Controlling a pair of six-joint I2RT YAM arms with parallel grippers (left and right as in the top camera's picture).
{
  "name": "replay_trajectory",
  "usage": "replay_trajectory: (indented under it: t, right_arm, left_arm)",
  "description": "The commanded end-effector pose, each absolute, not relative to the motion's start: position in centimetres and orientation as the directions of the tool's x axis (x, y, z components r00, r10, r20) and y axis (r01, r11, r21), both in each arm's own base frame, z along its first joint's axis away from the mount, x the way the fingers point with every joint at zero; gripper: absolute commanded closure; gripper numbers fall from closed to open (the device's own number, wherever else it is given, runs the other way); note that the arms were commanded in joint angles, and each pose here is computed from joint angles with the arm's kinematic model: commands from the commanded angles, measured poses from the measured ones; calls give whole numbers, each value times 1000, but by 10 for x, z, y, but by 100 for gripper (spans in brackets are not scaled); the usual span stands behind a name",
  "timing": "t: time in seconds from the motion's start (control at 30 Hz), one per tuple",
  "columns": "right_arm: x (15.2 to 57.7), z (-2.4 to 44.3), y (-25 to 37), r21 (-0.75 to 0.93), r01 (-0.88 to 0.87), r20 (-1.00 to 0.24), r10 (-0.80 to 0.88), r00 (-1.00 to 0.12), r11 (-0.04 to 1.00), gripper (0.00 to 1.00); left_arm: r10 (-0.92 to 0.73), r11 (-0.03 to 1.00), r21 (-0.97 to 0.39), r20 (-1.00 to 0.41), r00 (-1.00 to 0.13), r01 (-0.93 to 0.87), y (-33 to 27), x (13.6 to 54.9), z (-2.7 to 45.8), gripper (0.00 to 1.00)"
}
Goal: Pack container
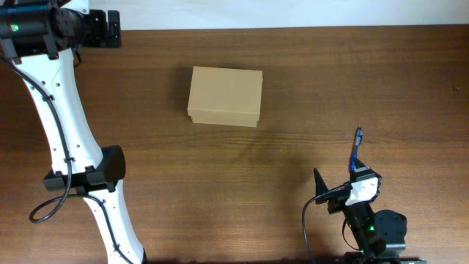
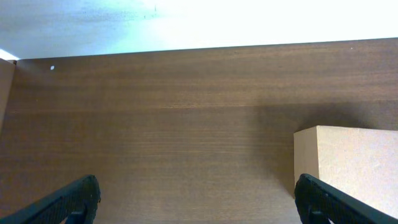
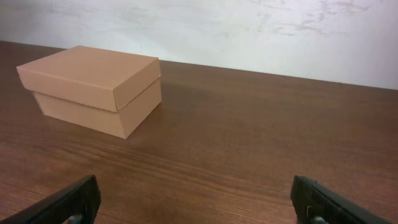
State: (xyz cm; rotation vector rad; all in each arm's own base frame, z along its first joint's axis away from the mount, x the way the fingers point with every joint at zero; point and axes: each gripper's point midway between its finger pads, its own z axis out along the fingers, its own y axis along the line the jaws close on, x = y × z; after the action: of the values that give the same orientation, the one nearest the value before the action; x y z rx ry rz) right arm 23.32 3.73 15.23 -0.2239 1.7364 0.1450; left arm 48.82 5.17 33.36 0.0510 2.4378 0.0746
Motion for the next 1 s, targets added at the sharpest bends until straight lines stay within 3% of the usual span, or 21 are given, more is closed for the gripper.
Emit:
replay_trajectory:
  t: [0.0,0.23,0.5,0.57,0.67,0.77,0.97]
  right_arm:
    - [234,150,36,-30,-221,-984,-67,-162,975,1]
    - [234,150,36,-30,-221,-984,-67,-162,975,1]
    - [234,150,36,-30,-221,-984,-67,-162,975,1]
    - [234,150,36,-30,-221,-984,-67,-162,975,1]
    - [234,150,36,-30,-221,-984,-67,-162,975,1]
    - [234,150,36,-30,-221,-984,-67,-162,975,1]
    - [234,150,36,-30,-221,-984,-67,-162,975,1]
  left_arm:
    - [73,996,82,-649,-758,26,50,484,339,0]
    - [102,994,89,-688,-718,56,31,452,380,0]
    - [129,992,78,-621,-773,103,9,358,394,0]
    - [172,985,131,-637,-751,114,13,343,398,0]
    - [178,983,161,-748,-639,86,15,341,417,0]
    - [185,982,183,-870,-457,48,15,345,444,0]
    - [197,979,202,-971,-131,-20,14,335,462,0]
